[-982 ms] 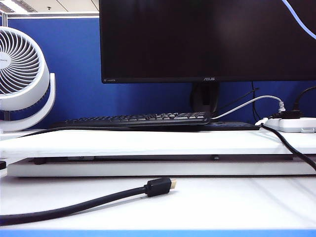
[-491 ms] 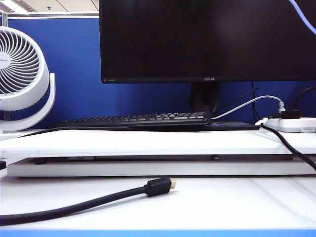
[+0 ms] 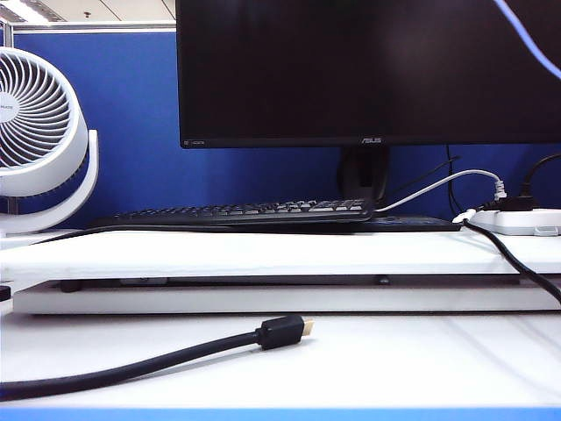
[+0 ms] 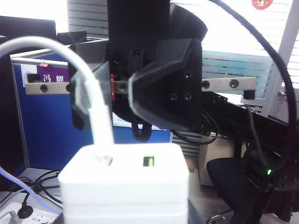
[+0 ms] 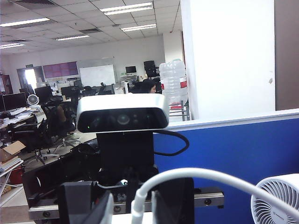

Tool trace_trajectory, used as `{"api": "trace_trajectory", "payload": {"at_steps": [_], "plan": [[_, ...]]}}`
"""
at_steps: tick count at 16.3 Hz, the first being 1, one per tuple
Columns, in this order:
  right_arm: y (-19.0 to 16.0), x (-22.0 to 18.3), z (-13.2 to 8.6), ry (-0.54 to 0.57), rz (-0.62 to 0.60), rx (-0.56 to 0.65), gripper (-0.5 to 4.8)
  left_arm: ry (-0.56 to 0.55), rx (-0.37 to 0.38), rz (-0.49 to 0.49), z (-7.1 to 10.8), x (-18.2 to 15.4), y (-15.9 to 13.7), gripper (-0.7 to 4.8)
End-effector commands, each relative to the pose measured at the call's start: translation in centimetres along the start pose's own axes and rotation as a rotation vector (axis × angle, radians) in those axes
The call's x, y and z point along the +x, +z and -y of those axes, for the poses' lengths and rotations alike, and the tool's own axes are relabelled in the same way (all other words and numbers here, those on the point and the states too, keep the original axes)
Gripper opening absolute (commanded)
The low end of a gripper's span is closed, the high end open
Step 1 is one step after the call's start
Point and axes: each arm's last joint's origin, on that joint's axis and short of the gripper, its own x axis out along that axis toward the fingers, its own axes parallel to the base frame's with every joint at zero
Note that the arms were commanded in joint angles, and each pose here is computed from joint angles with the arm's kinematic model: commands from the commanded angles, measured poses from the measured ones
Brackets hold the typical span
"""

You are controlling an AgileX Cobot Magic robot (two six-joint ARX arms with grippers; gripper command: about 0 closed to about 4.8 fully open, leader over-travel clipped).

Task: Pick up the Type-C charging cable and the charging base, insert one end of the Type-C charger into the corresponding slot on the base, and finally place the plugged-in charger back on the table.

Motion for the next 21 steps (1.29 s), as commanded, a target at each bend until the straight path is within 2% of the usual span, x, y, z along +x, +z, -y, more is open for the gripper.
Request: {"api": "trace_trajectory", "payload": {"at_steps": [1,9,12,13,14,15,21], "plan": [[0.2,-0.1,-0.3,0.007,0.005,-0.008,1.06,-0.001,0.027,0.022,0.3,-0.2,0.5,-0.06],[-0.3,0.3,0.3,0.006,-0.011,0.021,1.03,-0.001,0.015,0.012,0.1,0.0,0.3,-0.06],[-0.5,0.3,0.5,0.010,-0.020,0.031,0.69,0.001,0.015,0.011,0.1,0.0,0.3,-0.06],[-0.5,0.3,0.5,0.011,-0.020,0.031,0.39,0.001,0.015,0.011,0.1,0.0,0.3,-0.06],[-0.5,0.3,0.5,0.013,-0.022,0.031,0.33,0.001,0.015,0.011,0.1,0.0,0.3,-0.06],[-0.5,0.3,0.5,0.027,-0.029,0.027,-0.06,0.001,0.003,0.008,0.1,0.0,0.2,-0.06],[-1.0,0.3,0.7,0.030,-0.070,0.033,-0.05,-0.008,-0.040,0.006,0.1,0.0,0.2,-0.06]]}}
